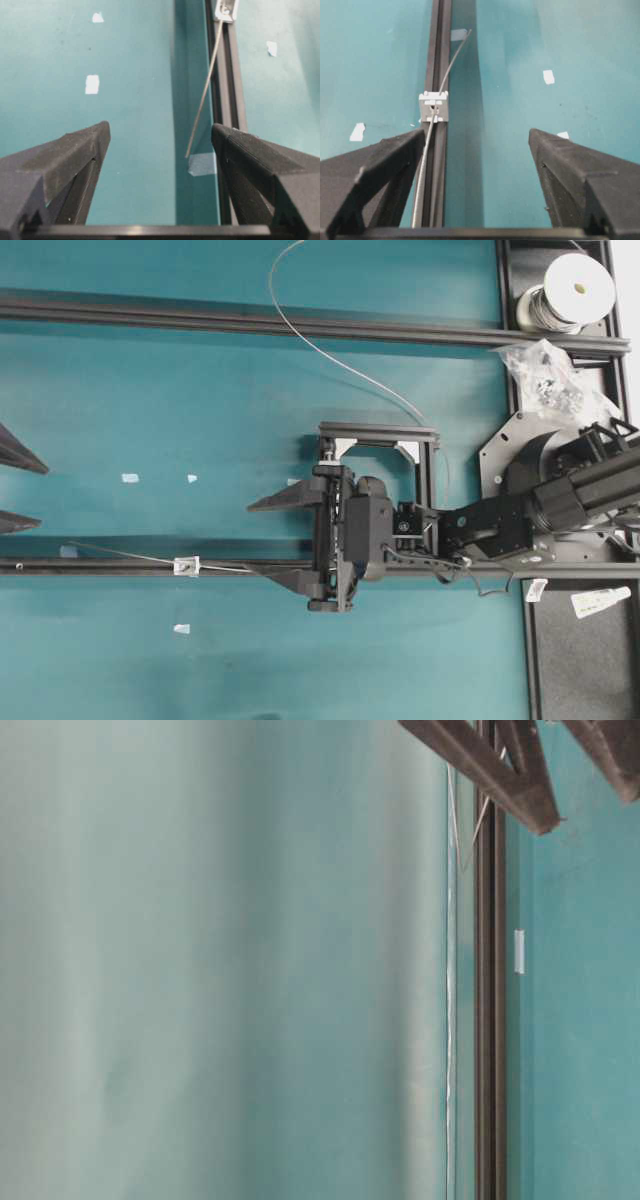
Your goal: Insert the wire through the hole in the metal fitting.
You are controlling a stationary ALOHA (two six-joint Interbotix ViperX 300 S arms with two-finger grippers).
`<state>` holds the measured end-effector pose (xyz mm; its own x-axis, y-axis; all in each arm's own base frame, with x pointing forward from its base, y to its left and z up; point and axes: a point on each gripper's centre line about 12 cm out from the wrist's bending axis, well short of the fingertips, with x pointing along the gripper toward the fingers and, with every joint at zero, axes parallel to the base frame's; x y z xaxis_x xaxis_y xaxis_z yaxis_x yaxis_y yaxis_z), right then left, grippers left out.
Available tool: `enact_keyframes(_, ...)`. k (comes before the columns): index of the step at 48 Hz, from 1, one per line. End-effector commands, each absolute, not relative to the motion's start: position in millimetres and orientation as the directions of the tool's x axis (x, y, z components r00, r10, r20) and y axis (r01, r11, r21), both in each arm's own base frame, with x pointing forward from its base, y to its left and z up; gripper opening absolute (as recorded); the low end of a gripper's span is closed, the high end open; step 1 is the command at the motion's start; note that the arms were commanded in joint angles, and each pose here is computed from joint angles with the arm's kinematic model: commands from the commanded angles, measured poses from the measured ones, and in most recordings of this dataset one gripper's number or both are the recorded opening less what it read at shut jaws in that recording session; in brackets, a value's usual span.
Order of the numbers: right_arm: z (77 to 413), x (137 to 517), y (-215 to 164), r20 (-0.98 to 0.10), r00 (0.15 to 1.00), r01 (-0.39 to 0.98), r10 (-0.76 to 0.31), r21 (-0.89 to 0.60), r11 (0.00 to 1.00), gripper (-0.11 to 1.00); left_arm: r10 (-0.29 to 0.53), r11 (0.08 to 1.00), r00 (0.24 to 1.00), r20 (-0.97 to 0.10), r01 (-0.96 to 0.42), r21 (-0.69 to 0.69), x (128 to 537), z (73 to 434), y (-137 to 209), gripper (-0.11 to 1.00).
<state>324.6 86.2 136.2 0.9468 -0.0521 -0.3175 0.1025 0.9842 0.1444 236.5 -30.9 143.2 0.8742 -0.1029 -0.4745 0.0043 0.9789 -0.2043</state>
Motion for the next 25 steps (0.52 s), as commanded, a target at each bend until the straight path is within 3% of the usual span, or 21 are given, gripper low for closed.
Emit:
enact_keyframes(1, 145.7, 325.9, 84.6, -0.287, 0.956, 0.104, -0.056, 0.157, 0.982, 0.91, -0.094, 0.979, 0.883, -0.46, -0.002, -0.203, 237.8, 145.8, -28.2, 0.86)
enact_keyframes(25, 142.8, 330.0, 77.9, -0.292, 0.953, 0.128, -0.079, 0.153, 0.98, 0.91, -0.07, 0.979, 0.883, -0.464, -0.028, -0.201, 235.8, 143.3, -21.6, 0.86)
